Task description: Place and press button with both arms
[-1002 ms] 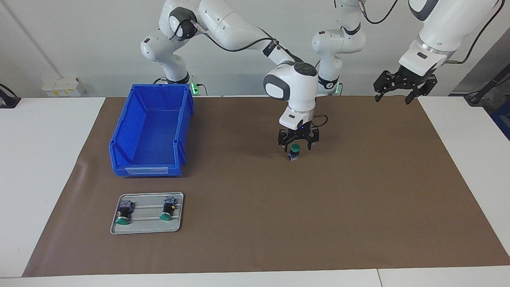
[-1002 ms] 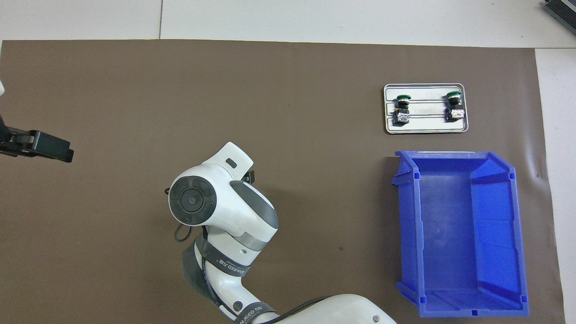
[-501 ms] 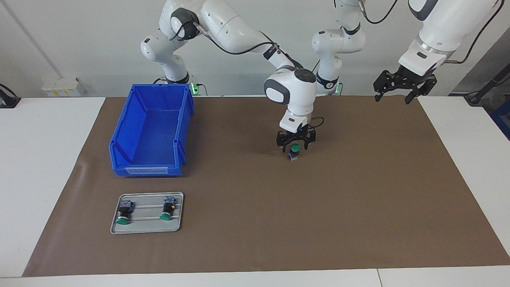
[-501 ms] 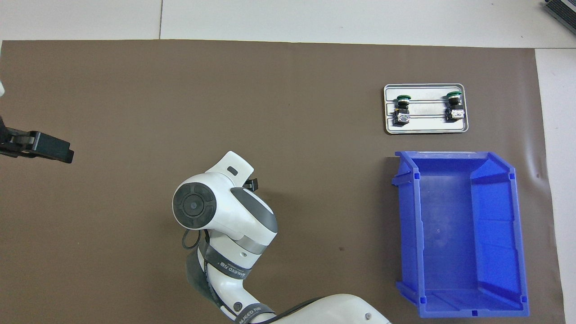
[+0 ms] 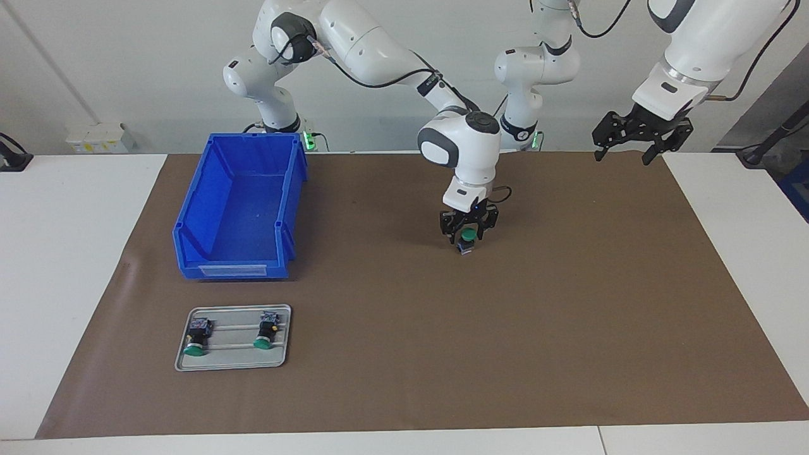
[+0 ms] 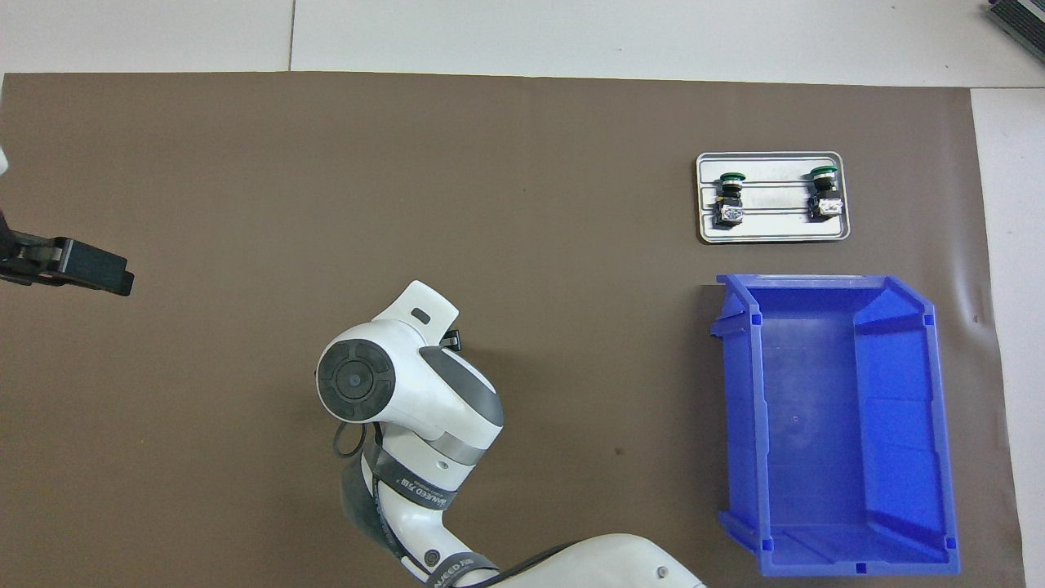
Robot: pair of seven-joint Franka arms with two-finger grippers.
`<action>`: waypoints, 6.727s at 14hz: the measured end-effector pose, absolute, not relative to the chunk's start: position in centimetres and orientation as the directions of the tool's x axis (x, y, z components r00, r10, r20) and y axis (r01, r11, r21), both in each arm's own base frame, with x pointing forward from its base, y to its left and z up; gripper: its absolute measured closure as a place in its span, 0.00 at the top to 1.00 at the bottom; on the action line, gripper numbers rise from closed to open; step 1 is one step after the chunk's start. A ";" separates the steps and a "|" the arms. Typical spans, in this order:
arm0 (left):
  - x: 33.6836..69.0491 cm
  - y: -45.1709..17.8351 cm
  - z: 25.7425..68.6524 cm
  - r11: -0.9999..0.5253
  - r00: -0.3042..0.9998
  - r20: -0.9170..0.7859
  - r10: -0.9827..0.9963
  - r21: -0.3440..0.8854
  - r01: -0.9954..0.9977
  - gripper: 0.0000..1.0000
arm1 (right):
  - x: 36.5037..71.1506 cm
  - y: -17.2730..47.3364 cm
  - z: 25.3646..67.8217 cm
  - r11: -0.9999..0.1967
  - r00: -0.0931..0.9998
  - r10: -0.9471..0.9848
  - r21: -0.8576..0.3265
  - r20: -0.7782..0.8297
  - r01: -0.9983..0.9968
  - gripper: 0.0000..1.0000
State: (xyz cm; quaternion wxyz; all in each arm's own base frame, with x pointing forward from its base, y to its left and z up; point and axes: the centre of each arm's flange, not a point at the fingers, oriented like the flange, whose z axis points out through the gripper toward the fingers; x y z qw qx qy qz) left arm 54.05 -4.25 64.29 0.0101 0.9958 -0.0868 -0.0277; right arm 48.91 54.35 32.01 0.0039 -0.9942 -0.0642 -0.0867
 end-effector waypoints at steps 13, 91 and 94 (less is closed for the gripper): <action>54.0 -4.3 64.3 -0.985 0.983 -0.053 -0.173 0.025 -0.172 1.00 | 49.7 53.9 35.1 -0.993 0.973 0.106 -0.023 0.207 0.114 0.41; 54.3 -3.5 64.5 -0.987 0.987 -0.034 -0.160 0.023 -0.159 1.00 | 53.3 -4.7 64.7 -0.998 0.997 -0.063 0.028 -0.042 -0.062 1.00; 54.3 -3.5 64.5 -0.987 0.987 -0.034 -0.159 0.023 -0.158 1.00 | 53.4 -5.5 63.9 -0.997 0.996 -0.077 0.027 -0.048 -0.075 1.00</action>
